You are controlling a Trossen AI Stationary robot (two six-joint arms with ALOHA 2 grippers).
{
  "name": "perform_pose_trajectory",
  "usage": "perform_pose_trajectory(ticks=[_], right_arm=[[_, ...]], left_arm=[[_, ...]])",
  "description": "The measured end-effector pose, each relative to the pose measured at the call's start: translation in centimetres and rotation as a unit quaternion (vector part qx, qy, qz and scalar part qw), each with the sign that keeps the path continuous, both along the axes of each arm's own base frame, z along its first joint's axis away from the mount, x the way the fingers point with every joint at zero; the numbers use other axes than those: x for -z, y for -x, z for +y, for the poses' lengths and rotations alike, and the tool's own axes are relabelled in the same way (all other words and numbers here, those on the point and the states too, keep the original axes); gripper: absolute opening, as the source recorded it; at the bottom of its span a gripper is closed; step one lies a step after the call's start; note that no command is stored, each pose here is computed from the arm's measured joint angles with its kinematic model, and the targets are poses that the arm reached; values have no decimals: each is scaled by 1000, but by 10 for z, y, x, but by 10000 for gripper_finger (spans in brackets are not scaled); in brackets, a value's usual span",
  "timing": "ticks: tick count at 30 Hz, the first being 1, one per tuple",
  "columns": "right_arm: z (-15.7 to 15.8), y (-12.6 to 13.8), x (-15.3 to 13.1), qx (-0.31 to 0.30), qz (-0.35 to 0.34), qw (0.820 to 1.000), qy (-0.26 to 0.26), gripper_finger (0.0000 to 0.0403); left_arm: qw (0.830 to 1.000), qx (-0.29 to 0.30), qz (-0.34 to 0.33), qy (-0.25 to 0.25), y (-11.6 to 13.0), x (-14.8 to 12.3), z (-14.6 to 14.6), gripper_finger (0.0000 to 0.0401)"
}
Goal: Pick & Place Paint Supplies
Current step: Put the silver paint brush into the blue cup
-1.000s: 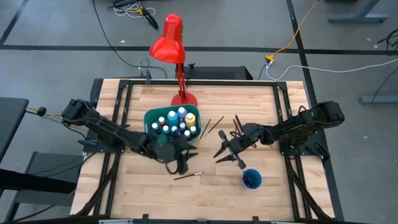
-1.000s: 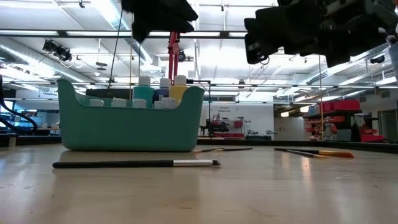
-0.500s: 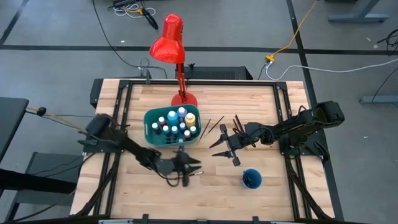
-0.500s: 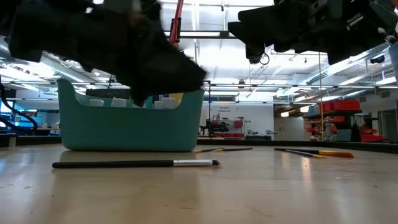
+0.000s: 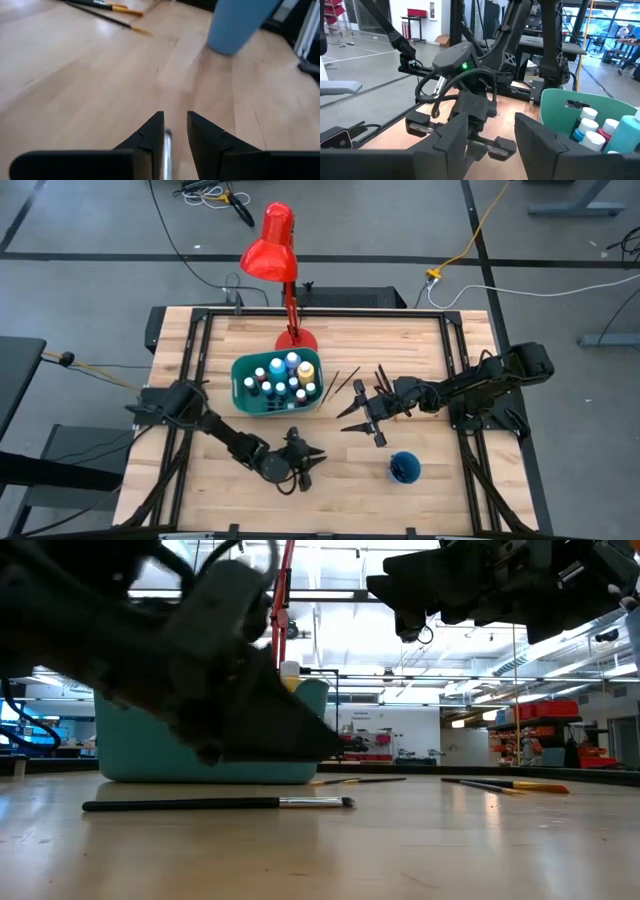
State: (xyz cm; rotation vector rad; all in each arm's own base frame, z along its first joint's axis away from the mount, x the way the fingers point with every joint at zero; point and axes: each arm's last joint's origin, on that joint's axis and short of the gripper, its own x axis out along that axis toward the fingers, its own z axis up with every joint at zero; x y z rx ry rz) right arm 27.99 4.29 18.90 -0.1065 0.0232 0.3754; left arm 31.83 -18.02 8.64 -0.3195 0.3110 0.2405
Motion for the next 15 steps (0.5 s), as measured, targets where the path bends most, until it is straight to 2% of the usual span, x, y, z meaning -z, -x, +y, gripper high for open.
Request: perform_pose_trajectory(ticks=[6,11,15], right_arm=[[0,0,0,-1,0,1000,-1,169],[0,0,0,0,5,1000,-13,169],[0,0,0,-4,6,1000,-15,169]], left_arm=[[1000,-7,2,-20,9,2,-10,87],[999,-10,33,10,9,9,-4,87],[999,-16,44,10,10,11,-3,87]])
